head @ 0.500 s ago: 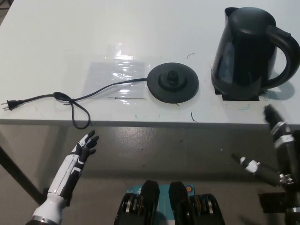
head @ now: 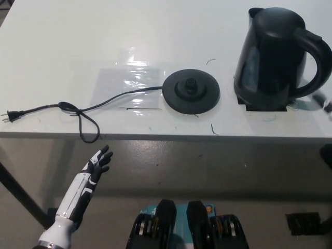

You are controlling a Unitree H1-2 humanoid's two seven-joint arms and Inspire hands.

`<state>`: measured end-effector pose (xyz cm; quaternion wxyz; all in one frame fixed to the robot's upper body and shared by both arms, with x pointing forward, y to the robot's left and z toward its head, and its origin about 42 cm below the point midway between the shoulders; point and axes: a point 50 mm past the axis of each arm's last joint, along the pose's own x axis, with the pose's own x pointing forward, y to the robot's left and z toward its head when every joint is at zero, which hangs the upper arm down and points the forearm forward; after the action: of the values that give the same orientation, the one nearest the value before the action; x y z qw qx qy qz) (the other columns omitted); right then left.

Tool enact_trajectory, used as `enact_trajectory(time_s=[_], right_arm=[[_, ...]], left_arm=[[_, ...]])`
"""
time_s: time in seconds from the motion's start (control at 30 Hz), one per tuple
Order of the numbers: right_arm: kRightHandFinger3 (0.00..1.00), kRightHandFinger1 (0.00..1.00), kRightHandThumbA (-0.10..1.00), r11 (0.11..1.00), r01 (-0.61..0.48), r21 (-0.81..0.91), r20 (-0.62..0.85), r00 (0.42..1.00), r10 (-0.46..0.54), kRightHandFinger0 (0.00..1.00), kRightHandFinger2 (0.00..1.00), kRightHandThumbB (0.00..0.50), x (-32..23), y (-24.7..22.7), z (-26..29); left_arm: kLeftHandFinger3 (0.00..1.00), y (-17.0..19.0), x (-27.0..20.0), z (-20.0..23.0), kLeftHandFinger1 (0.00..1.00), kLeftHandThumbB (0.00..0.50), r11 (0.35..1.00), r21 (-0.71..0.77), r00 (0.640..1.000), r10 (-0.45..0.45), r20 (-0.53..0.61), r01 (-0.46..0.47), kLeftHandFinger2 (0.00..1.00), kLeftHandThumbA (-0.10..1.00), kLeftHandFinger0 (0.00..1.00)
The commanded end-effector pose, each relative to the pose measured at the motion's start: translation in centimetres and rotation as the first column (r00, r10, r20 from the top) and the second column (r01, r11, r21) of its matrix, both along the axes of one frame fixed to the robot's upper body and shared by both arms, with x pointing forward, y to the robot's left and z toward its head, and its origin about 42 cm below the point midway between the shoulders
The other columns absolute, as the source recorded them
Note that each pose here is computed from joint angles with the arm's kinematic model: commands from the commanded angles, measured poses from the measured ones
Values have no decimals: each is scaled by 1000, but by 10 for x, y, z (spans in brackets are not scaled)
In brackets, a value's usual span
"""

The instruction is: A kettle and its base are kept separately on the desk infront of the robot and the robot uses its right hand to lift the kettle by its handle and places it on its base to align it correctly.

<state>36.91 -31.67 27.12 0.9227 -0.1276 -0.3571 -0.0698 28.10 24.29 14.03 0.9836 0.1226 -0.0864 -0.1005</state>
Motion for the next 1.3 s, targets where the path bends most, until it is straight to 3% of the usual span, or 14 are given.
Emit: enact_trajectory(time_s=[0.0, 0.17, 0.23, 0.4, 0.47, 0.5, 0.53, 0.67, 0.93, 1.07, 1.2, 1.27], right_arm=[[1000, 1000, 1000, 999, 28, 43, -4, 1000, -28, 1000, 1000, 417, 29, -12, 29], [1000, 1000, 1000, 998, 35, 51, -51, 998, -32, 1000, 1000, 470, 57, -13, 40], [1000, 1000, 1000, 998, 15, 61, -65, 998, -11, 1000, 1000, 465, 66, -11, 40], [1000, 1000, 1000, 994, -22, 103, -133, 990, 36, 1000, 1000, 378, 92, -3, 36], [1000, 1000, 1000, 993, -24, 112, -153, 987, 41, 1000, 1000, 386, 98, -2, 32], [1000, 1000, 1000, 993, -19, 118, -174, 984, 39, 1000, 1000, 433, 105, -2, 28], [1000, 1000, 1000, 993, -17, 120, -187, 981, 39, 1000, 1000, 449, 109, -2, 26], [1000, 1000, 1000, 994, -1, 110, -226, 974, 26, 1000, 1000, 474, 118, 0, 16], [1000, 1000, 973, 982, -25, 187, -286, 955, 79, 1000, 1000, 375, 123, -7, -8], [1000, 1000, 968, 981, -18, 195, -301, 951, 77, 1000, 1000, 353, 123, -13, -16], [1000, 1000, 992, 981, -15, 194, -309, 948, 75, 1000, 1000, 363, 121, -15, -20], [1000, 1000, 988, 979, -16, 205, -308, 948, 80, 1000, 1000, 339, 120, -15, -20]], left_arm=[[1000, -4, 3, 12, 1000, 158, 999, 5, 997, -37, 65, 37, 1000, 1000, 1000], [1000, -6, 4, 10, 1000, 145, 999, 10, 996, -51, 69, 51, 1000, 1000, 1000], [1000, -7, 1, 9, 1000, 145, 999, 4, 997, -46, 60, 46, 1000, 1000, 1000], [1000, -5, 1, 9, 1000, 130, 999, 6, 997, -46, 61, 46, 1000, 1000, 1000], [1000, -4, 1, 8, 1000, 134, 999, 9, 997, -49, 62, 48, 1000, 1000, 1000], [1000, -4, 1, 9, 1000, 138, 999, 14, 997, -48, 60, 47, 1000, 1000, 1000], [1000, -4, 1, 9, 1000, 137, 999, 15, 997, -47, 58, 46, 1000, 1000, 1000], [1000, -4, 2, 12, 1000, 152, 999, 12, 998, -38, 54, 37, 1000, 1000, 1000], [1000, -3, 2, 12, 1000, 157, 999, 18, 997, -39, 62, 38, 1000, 1000, 1000], [1000, -4, 4, 12, 1000, 173, 999, 18, 997, -42, 63, 41, 1000, 1000, 1000], [1000, -2, 4, 12, 1000, 177, 999, 21, 997, -42, 61, 41, 1000, 1000, 1000], [1000, -3, 5, 13, 1000, 187, 999, 16, 997, -43, 61, 42, 1000, 1000, 1000]])
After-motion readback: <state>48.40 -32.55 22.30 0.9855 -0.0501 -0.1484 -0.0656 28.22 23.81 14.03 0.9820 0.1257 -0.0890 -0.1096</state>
